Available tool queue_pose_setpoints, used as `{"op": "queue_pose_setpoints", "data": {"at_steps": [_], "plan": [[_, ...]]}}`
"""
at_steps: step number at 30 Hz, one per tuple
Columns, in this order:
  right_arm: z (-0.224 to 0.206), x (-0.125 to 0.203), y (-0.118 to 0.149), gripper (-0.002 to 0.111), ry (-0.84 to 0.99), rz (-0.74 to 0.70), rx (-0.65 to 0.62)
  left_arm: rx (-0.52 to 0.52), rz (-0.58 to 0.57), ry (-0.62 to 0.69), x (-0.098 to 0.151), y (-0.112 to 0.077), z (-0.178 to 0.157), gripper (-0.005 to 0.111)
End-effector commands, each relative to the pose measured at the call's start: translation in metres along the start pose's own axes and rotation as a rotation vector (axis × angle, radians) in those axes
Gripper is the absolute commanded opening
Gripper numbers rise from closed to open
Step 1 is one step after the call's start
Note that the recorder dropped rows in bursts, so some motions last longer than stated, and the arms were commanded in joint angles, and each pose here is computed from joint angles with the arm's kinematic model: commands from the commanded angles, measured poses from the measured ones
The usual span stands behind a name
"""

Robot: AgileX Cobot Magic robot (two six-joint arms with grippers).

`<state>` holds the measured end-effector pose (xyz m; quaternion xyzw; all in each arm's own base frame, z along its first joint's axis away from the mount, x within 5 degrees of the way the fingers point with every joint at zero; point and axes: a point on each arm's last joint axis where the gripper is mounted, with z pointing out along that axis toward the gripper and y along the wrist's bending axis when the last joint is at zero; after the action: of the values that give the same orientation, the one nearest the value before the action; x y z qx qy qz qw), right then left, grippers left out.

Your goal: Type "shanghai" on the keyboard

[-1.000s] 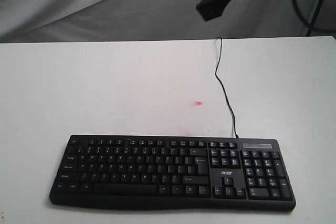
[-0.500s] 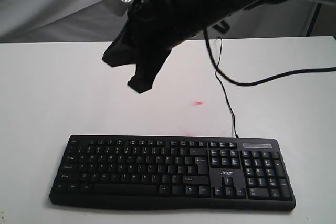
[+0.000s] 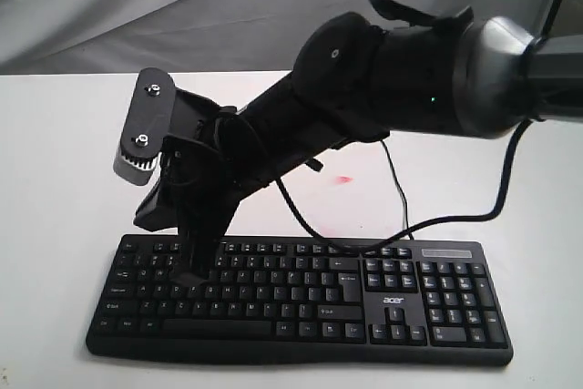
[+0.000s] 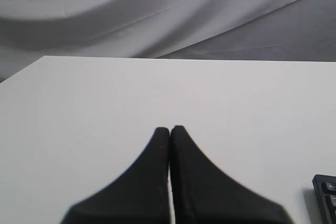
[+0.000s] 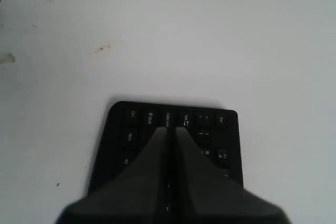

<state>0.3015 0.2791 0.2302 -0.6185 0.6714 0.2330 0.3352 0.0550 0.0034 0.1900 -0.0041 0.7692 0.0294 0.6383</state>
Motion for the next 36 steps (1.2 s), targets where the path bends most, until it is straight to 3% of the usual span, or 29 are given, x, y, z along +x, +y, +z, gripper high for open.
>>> {"op": "queue_pose_setpoints", "data": {"at_steps": [1, 11, 26, 36], "plan": [[0.005, 0.005, 0.007, 0.0, -0.032, 0.044, -0.013, 0.004, -0.001, -0.006, 0.001, 0.0, 0.0, 0.001], [0.056, 0.037, 0.018, 0.0, 0.048, 0.104, -0.069, 0.004, -0.001, -0.006, 0.001, 0.0, 0.0, 0.001], [0.068, 0.038, 0.017, 0.0, 0.053, 0.125, 0.023, 0.004, -0.001, -0.006, 0.001, 0.0, 0.0, 0.001], [0.083, 0.036, 0.01, 0.0, 0.049, 0.12, 0.015, 0.004, -0.001, -0.006, 0.001, 0.0, 0.0, 0.001]]}}
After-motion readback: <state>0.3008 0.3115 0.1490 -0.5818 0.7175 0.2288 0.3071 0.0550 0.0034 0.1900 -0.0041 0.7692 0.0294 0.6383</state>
